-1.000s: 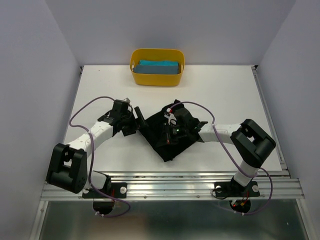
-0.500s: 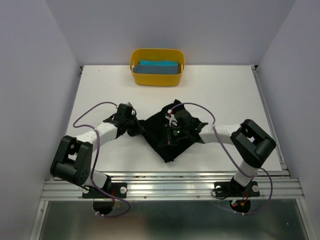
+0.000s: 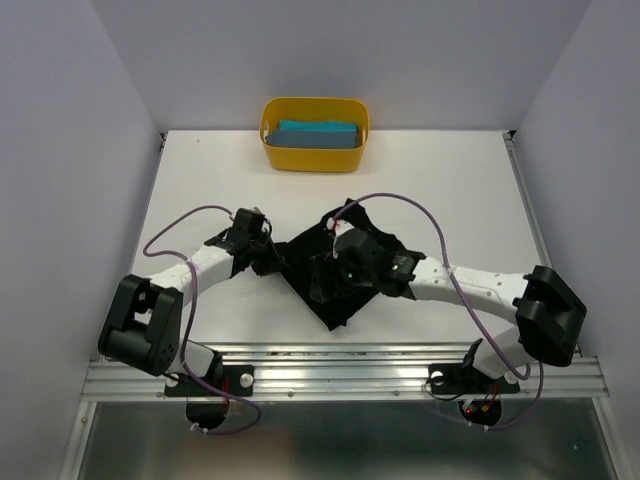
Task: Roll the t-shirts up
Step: Roll the T-shirt to the center of the board.
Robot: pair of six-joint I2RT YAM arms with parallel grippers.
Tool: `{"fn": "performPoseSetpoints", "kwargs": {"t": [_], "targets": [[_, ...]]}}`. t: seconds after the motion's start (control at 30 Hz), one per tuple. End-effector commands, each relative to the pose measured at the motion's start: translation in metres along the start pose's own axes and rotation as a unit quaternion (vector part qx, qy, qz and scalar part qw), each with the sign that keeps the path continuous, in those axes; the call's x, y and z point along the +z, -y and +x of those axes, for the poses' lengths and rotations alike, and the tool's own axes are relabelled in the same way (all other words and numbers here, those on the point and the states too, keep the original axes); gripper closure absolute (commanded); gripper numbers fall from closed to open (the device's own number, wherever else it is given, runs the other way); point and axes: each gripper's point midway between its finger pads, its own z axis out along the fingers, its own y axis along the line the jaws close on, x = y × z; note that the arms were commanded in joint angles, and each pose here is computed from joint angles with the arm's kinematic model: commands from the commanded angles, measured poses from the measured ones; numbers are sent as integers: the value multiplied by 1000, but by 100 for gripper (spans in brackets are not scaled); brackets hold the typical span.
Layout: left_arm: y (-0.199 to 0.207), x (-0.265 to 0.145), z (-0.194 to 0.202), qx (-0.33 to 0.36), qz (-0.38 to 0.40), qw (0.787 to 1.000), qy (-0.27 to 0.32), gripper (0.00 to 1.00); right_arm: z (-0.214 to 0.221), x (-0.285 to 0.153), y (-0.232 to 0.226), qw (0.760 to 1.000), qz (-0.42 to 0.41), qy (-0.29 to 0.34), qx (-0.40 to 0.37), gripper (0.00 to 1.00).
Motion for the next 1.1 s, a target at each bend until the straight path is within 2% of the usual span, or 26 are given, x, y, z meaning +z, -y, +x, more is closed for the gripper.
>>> {"fn": "performPoseSetpoints", "kwargs": {"t": [0.0,0.17,0.4,0.5,0.53,0.6,0.7,0.73,0.8,0.83,0.97,1.07], "targets": [[9,-16,-10,14,5,1000,21,100,1,-11,6,983,135,35,-118,12],[7,-18,-11,13,0,1000,23,100,17,3,2,954,217,33,-204,7],[8,-19,-11,14,1,1000,24,100,30,20,-14,930,248,32,-270,6],[8,-19,-12,13,1,1000,25,100,32,23,-13,925,260,35,-276,17],[8,-19,-11,14,2,1000,24,100,32,25,-11,923,265,36,-275,28],[8,-20,-12,14,2,1000,25,100,32,27,-10,923,267,40,-272,40],[8,-20,-12,14,2,1000,25,100,31,28,-9,923,269,45,-271,64],[9,-21,-13,15,3,1000,27,100,31,29,-10,925,266,49,-269,78],[12,-22,-14,20,9,999,30,100,33,29,-12,929,257,50,-262,89],[13,-22,-14,21,12,999,29,100,36,30,-10,931,252,50,-259,99],[16,-24,-16,28,16,999,32,83,52,34,-17,951,202,23,-235,99],[21,-26,-20,41,21,998,33,65,51,33,-29,972,139,14,-191,99]]}}
